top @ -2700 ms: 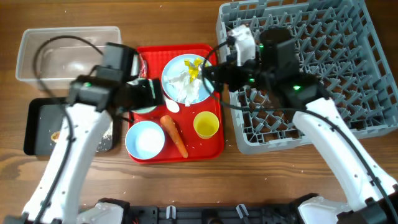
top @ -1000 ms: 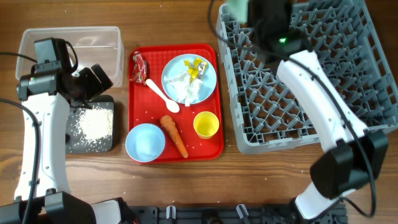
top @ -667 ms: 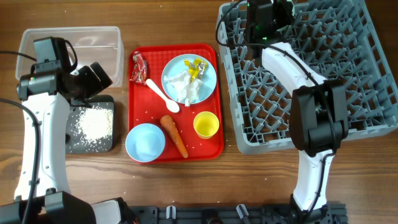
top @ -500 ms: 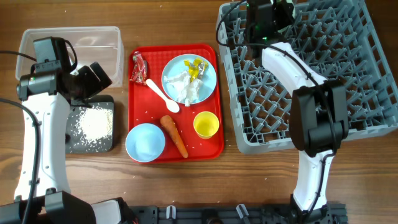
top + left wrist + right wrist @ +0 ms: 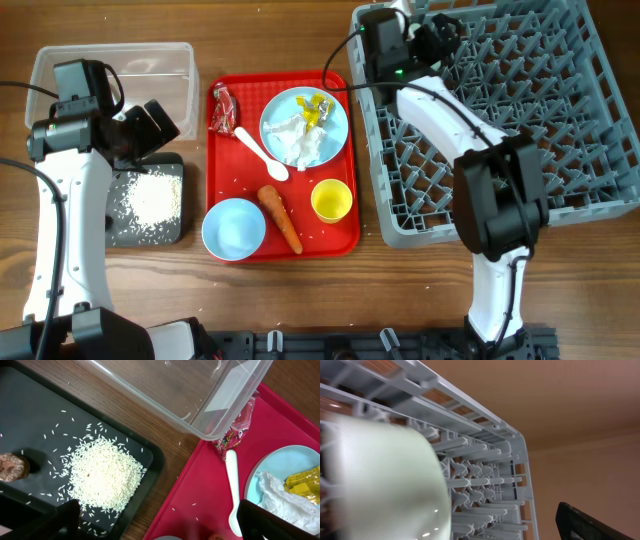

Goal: Sort waste into correct bins and load items into the dishwasher rack
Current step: 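Grasp the mint-green bowl with the right gripper and place it in the rack, then grasp the light-blue bowl with the right gripper and lift it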

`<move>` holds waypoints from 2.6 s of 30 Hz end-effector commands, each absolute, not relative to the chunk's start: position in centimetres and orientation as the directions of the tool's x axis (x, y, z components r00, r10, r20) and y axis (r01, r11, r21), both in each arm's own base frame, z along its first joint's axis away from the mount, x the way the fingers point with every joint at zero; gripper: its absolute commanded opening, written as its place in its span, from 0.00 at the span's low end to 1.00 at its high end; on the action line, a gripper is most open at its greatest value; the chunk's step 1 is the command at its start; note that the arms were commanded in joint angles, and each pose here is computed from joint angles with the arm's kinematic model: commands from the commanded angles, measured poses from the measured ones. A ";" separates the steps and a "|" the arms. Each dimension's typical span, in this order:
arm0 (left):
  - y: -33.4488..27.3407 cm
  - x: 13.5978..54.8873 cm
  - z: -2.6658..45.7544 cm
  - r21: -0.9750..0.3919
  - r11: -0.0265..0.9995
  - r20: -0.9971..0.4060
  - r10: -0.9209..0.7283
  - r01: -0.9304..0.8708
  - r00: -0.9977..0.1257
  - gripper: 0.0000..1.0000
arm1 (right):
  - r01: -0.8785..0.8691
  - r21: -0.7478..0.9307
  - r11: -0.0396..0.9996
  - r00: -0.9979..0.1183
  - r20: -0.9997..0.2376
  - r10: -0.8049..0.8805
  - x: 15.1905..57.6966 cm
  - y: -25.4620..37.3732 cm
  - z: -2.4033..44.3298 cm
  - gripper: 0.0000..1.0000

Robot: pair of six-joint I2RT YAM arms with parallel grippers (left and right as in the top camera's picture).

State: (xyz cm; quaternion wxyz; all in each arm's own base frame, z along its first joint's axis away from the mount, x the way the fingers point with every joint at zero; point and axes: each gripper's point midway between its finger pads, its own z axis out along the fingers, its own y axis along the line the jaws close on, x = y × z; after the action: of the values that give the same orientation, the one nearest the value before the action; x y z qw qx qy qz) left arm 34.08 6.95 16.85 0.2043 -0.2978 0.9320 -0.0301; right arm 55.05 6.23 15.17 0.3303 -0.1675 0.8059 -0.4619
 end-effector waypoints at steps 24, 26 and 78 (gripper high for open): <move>11.9 32.6 17.0 -0.168 0.730 -0.358 -0.671 -0.662 -0.649 1.00 | -0.660 0.537 0.525 -0.721 -0.258 -0.643 22.9 40.1 8.7 0.61; 11.9 32.6 17.0 -0.168 0.730 -0.358 -0.671 -0.662 -0.649 1.00 | -0.638 0.559 0.529 -0.730 -0.220 -0.647 23.0 40.4 7.8 0.60; 12.2 33.2 17.3 -0.172 0.732 -0.387 -0.666 -0.660 -0.638 1.00 | 0.398 -0.734 0.550 -0.757 -0.602 -0.254 56.5 -10.3 22.1 0.04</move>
State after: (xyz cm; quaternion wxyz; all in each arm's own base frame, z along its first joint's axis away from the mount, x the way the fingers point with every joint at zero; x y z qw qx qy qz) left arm 33.02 11.76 16.91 0.2108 -0.3616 0.9081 -0.0138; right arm 56.11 -10.01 23.76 0.3838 0.0778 0.8142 -0.4287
